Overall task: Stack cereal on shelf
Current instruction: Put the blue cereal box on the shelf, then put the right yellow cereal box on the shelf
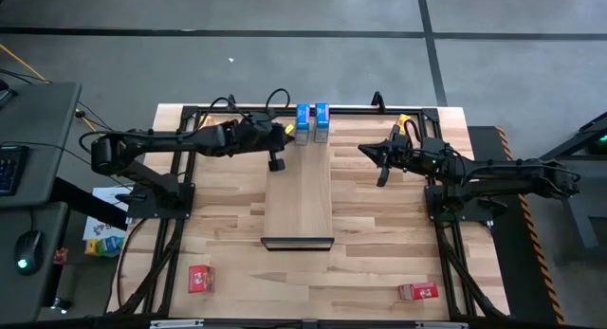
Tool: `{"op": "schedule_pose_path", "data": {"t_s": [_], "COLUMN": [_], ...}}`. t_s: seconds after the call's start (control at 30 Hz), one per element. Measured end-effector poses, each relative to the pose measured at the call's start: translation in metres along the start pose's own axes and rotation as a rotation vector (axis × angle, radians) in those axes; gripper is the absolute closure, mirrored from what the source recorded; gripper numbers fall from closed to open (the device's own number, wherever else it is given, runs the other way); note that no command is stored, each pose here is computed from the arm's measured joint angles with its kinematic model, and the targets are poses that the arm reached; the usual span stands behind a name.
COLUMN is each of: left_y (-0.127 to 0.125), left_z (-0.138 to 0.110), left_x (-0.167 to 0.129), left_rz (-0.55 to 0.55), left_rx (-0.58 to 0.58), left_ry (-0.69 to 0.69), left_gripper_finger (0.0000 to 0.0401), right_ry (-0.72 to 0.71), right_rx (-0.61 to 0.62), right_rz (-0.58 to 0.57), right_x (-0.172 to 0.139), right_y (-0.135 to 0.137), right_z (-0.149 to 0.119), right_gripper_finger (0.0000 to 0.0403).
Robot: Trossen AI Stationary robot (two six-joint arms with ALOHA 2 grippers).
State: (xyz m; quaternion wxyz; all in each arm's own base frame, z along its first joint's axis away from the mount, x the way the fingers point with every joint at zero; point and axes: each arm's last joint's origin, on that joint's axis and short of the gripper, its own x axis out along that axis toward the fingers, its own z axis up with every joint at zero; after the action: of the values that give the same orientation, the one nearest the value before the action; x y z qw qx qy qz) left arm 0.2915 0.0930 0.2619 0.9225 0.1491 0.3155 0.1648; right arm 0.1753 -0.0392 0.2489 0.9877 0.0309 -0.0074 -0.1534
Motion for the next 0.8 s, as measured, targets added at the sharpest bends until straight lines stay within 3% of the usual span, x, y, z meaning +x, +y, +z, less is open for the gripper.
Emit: {"op": "schedule_pose_path", "data": {"t_s": [0.17, 0.3, 0.5, 0.7, 0.8], "left_y": [0.002, 0.011, 0.025, 0.015, 0.008], "left_z": [0.000, 0.002, 0.003, -0.027, -0.044], "left_x": [-0.007, -0.036, -0.103, -0.125, -0.121], "left_rz": [0.033, 0.122, 0.109, 0.069, 0.062], "left_rx": [-0.007, -0.010, -0.171, -0.309, -0.397], "left_ry": [0.015, 0.034, -0.213, -0.502, -0.553], "left_gripper_finger": [0.0401, 0.0401, 0.0401, 0.0401, 0.0401], "right_ry": [0.000, -0.010, -0.082, 0.031, 0.181], "right_rx": [0.000, 0.007, 0.049, 0.017, -0.042], "right_rz": [0.000, 0.001, -0.063, -0.272, -0.485], "right_x": [0.000, 0.000, 0.000, 0.004, 0.005], "right_y": [0.000, 0.000, -0.002, -0.009, -0.016], "right_z": [0.000, 0.001, 0.007, 0.031, 0.045], "right_gripper_finger": [0.0403, 0.0403, 0.0394, 0.0309, 0.0243]}}
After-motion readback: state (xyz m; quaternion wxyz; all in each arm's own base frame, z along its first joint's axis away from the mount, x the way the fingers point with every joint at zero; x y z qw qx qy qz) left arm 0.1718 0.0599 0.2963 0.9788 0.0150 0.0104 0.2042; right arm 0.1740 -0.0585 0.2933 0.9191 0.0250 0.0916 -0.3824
